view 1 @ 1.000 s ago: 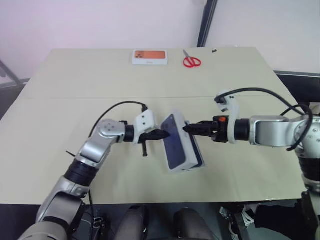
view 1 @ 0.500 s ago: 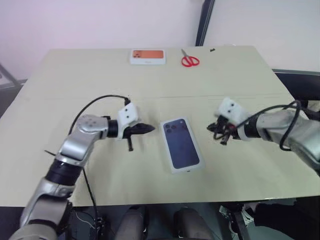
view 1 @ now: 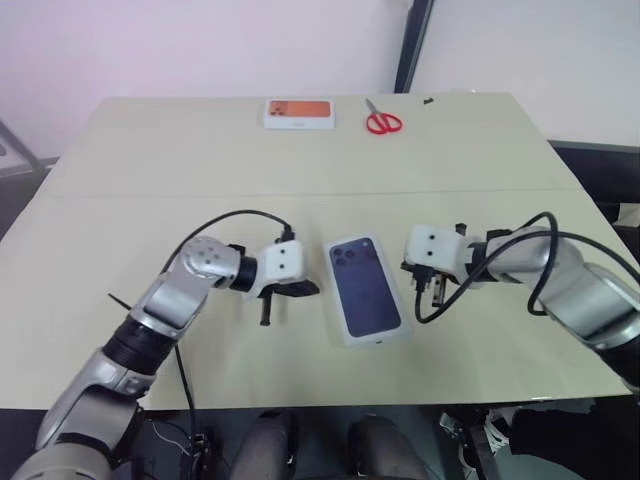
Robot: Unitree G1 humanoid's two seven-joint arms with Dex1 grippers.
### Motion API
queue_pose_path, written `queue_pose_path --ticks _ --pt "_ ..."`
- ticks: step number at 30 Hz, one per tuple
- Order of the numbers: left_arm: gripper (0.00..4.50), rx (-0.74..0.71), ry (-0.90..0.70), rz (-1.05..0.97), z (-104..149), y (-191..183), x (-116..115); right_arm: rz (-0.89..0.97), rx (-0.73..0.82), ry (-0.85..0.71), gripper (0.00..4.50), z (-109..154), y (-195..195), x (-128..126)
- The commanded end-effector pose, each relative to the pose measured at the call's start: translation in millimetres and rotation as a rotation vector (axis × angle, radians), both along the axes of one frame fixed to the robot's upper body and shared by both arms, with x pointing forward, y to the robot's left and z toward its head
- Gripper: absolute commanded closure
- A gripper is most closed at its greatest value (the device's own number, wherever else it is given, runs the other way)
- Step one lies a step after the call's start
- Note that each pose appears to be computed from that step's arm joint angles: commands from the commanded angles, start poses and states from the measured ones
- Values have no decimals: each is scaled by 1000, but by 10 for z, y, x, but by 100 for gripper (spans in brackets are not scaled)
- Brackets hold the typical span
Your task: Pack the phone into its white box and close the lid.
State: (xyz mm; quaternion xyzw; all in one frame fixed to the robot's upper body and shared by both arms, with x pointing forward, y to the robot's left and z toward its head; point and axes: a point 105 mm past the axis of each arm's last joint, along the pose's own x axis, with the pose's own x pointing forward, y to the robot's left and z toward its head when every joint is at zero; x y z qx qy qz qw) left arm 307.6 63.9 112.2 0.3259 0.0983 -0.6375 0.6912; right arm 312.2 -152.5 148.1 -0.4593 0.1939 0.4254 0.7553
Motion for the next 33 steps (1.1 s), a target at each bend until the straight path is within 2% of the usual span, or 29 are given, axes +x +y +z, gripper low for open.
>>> queue_pose_path --ticks 1,8,21,33 --pt "450 -14 -55 -12 69 -111 50 26 -18 -47 443 77 36 -1" --pt "450 -122 -52 7 201 -234 66 30 -14 -40 443 77 68 -19" --pt "450 -211 -35 11 312 -319 48 8 -23 -34 443 57 2 0" --pt "450 -115 -19 -24 136 -269 -12 15 -37 8 443 -98 2 -97"
